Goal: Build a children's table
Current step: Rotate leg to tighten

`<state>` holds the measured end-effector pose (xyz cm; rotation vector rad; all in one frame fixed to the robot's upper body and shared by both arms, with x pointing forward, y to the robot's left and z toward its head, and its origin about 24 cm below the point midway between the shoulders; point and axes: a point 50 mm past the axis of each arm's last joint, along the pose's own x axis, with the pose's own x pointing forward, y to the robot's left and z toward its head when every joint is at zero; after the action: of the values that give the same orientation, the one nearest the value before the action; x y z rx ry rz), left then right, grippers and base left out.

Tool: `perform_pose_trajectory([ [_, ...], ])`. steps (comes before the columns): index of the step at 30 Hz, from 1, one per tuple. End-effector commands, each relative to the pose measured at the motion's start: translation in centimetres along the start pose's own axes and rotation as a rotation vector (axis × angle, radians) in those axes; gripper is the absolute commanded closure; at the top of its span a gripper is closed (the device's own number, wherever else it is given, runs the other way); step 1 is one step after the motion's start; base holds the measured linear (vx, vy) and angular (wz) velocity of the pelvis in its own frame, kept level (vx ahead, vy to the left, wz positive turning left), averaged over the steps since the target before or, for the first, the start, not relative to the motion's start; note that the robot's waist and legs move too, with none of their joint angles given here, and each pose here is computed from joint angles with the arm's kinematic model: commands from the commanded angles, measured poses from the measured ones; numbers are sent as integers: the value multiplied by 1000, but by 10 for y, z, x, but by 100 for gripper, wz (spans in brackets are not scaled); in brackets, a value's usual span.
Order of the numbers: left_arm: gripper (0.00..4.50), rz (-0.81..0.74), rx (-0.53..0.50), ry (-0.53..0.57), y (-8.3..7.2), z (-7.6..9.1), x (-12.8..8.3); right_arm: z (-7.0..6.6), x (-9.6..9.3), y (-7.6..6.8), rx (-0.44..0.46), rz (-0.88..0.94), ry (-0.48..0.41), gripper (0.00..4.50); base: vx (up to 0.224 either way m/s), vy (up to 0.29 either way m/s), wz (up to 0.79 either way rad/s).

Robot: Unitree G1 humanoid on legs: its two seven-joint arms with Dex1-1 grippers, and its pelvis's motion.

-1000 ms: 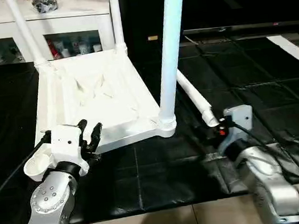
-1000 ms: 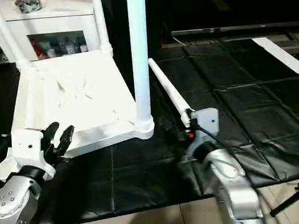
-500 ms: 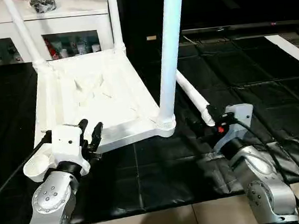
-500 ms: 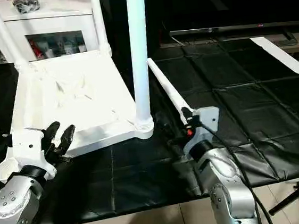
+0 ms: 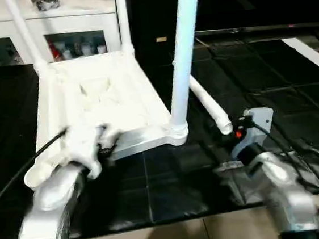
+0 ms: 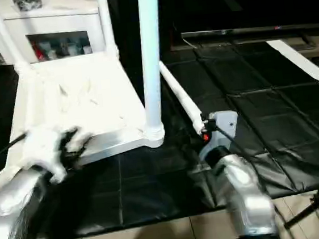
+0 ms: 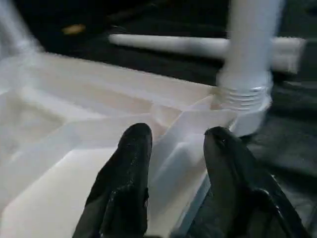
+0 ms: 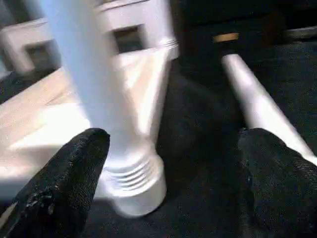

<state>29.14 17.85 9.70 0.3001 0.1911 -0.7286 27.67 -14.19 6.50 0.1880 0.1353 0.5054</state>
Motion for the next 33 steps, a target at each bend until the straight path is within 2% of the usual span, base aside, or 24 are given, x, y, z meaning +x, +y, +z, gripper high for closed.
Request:
perform_pose_trajectory([
  [1, 257, -110, 12, 60, -3, -6, 7, 0, 2, 9, -8, 82, 40, 0, 0, 0, 0],
  [6, 257, -224, 53, 128, 4, -5, 12, 2, 2, 9, 12, 90, 67, 0, 0, 0, 0],
  [9, 257, -280, 66, 199, 16, -4, 21, 3, 1, 3, -45, 88, 99, 0, 0, 0, 0],
  [12, 257, -314, 54, 219, 19, -5, 24, 5, 1, 3, -67, 116, 109, 0, 0, 0, 0],
  [14, 227, -332, 41, 239, 20, -6, 28, 5, 0, 3, -69, 143, 126, 0, 0, 0, 0],
  [16, 227, -345, 32, 246, 21, -6, 31, 5, 0, 3, -72, 165, 134, 0, 0, 0, 0],
  [17, 217, -368, 10, 257, 22, -5, 38, 6, 0, 2, -112, 176, 137, 0, 0, 0, 0],
  [19, 184, -377, 13, 251, 21, -2, 48, 5, 1, -1, -132, 163, 147, 0, 0, 0, 0],
  [29, 184, -374, 50, 285, 17, -5, 72, 2, -2, -5, -135, 141, 166, 0, 0, 0, 0],
  [30, 213, -355, 48, 304, 17, -8, 76, 0, -4, -5, -132, 143, 171, 0, 0, 0, 0],
  [33, 221, -326, 43, 317, 18, -11, 79, -2, -7, -5, -131, 142, 176, 0, 0, 0, 0],
])
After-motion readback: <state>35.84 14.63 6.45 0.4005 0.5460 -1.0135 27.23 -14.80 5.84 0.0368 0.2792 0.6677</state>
